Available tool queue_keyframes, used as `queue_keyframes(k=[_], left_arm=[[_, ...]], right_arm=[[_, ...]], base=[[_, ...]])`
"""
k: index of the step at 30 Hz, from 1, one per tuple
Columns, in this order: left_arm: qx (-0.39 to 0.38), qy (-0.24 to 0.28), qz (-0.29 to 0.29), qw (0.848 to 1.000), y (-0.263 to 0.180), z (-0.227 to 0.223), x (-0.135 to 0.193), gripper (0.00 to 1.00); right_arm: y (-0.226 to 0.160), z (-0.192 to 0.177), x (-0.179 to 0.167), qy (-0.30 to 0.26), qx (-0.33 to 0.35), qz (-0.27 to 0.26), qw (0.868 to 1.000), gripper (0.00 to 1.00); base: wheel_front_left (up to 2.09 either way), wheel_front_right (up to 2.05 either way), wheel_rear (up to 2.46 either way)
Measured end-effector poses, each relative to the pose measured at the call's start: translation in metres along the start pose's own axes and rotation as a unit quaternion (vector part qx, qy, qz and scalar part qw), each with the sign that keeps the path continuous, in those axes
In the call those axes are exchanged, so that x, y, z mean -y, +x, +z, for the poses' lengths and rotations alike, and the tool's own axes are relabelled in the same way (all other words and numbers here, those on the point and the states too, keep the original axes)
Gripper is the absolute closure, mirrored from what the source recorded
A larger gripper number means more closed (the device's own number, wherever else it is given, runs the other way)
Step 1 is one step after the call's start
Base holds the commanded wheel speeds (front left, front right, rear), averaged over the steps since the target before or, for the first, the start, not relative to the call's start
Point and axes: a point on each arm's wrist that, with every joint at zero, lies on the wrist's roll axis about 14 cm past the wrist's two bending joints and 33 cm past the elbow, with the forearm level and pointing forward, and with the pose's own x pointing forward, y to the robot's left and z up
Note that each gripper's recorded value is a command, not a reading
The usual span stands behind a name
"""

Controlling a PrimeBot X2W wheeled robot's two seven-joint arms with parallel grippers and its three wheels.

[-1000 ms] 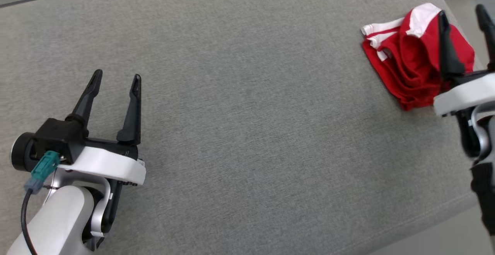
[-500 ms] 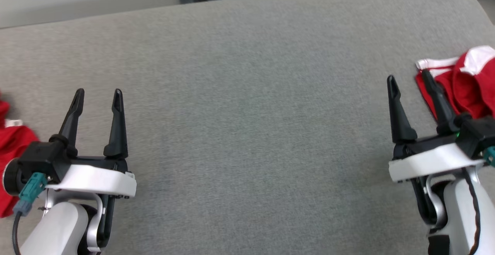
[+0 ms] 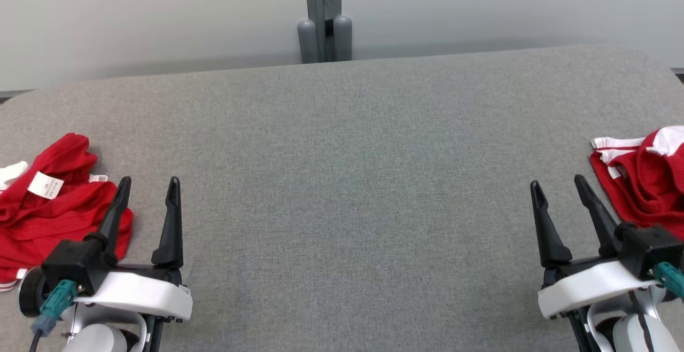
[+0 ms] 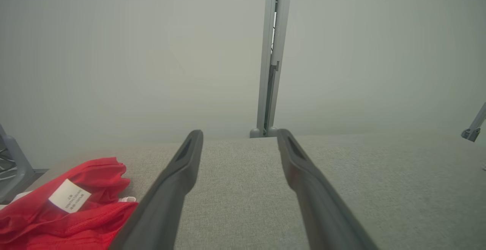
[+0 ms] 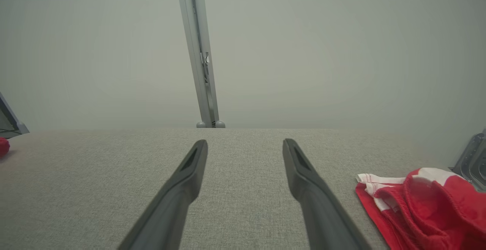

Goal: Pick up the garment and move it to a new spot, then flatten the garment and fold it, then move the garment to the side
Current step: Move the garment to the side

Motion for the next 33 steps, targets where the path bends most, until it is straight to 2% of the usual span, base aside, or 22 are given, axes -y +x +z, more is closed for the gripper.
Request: queue_keyframes(k=[17, 33], left_arm=[[-0.01, 0.001, 0.003, 1.0, -0.038, 0.005, -0.001, 0.0], [-0.024, 0.001, 0.006, 1.0, -0.04, 0.001, 0.0, 0.0]], right_arm=[[-0.045, 0.017, 0.004, 0.006, 0.009, -0.016, 1.0, 0.0], [-0.045, 0.018, 0.003, 0.014, 0.01, -0.015, 1.0, 0.0]], base=[[0.0, 0.0, 0.0], [0.0, 0.0, 0.0]])
